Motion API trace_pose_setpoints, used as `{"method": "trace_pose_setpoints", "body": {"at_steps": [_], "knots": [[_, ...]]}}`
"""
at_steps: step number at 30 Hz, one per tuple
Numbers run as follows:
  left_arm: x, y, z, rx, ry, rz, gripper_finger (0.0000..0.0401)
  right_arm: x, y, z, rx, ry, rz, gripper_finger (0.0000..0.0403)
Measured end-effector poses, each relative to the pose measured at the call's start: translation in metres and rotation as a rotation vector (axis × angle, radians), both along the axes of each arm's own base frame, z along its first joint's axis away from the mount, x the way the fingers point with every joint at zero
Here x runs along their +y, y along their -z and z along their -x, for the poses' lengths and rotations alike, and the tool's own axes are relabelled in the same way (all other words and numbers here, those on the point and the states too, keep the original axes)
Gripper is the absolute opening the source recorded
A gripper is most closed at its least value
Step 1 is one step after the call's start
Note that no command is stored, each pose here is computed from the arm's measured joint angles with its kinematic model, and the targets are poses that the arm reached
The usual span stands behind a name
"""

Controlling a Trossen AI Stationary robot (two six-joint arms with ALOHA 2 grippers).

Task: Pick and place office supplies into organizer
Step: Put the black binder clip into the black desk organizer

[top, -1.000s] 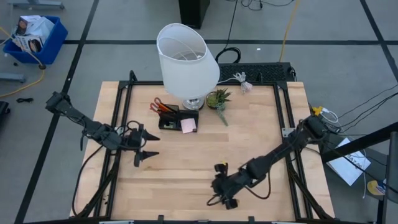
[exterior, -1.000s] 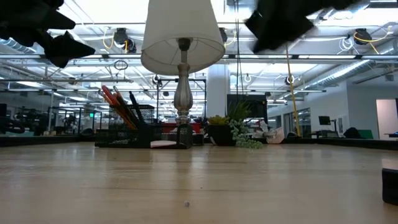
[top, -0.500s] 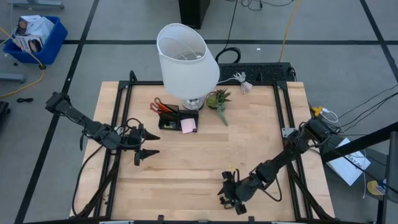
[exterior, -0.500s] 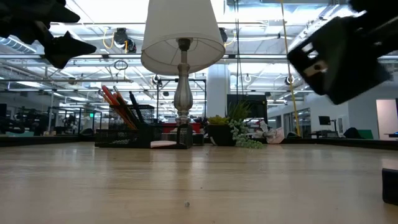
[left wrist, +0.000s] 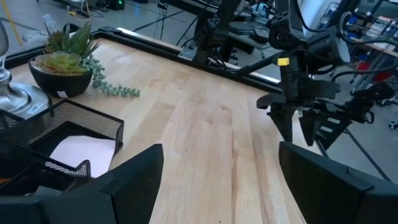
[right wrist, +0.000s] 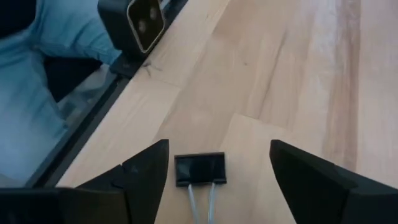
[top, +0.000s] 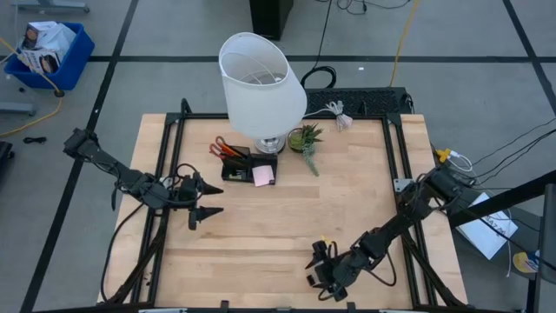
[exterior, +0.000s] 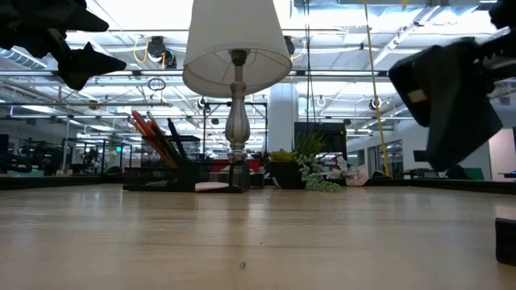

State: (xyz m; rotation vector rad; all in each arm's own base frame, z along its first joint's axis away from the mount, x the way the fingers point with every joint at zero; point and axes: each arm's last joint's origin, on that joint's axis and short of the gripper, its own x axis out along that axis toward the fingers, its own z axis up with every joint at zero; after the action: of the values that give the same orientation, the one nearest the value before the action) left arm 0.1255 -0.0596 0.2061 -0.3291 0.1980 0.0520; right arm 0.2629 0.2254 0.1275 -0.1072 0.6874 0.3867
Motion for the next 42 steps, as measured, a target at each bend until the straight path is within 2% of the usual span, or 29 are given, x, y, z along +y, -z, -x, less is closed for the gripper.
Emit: {"method": "trace_pose_setpoints", "body": {"at_steps": [8, 12, 16, 30, 36, 42], "knots": [[0.001, 0.0, 0.0, -0.004, -0.031, -0.007, 0.0319, 0.001, 0.005, 0.005, -0.007, 0.004, 0.018, 0.0262], [0.001, 0.0, 0.0, -0.004, -0.033, -0.01, 0.0319, 0.003, 0.005, 0.007, -0.052, -0.003, -0.019, 0.0259], [0.001, 0.0, 0.0, -0.005, -0.043, -0.012, 0.0319, 0.002, 0.007, 0.009, -0.075, -0.001, 0.013, 0.0262], [0.001, 0.0, 0.0, -0.005, -0.044, -0.013, 0.0319, 0.011, 0.04, 0.006, -0.075, -0.03, 0.017, 0.0261], [0.002, 0.0, 0.0, -0.008, -0.068, -0.018, 0.0319, 0.011, 0.043, 0.006, -0.071, -0.03, 0.028, 0.0238], [0.002, 0.0, 0.0, -0.008, -0.068, -0.018, 0.0319, 0.01, 0.044, 0.006, -0.055, -0.033, 0.043, 0.0179]]}}
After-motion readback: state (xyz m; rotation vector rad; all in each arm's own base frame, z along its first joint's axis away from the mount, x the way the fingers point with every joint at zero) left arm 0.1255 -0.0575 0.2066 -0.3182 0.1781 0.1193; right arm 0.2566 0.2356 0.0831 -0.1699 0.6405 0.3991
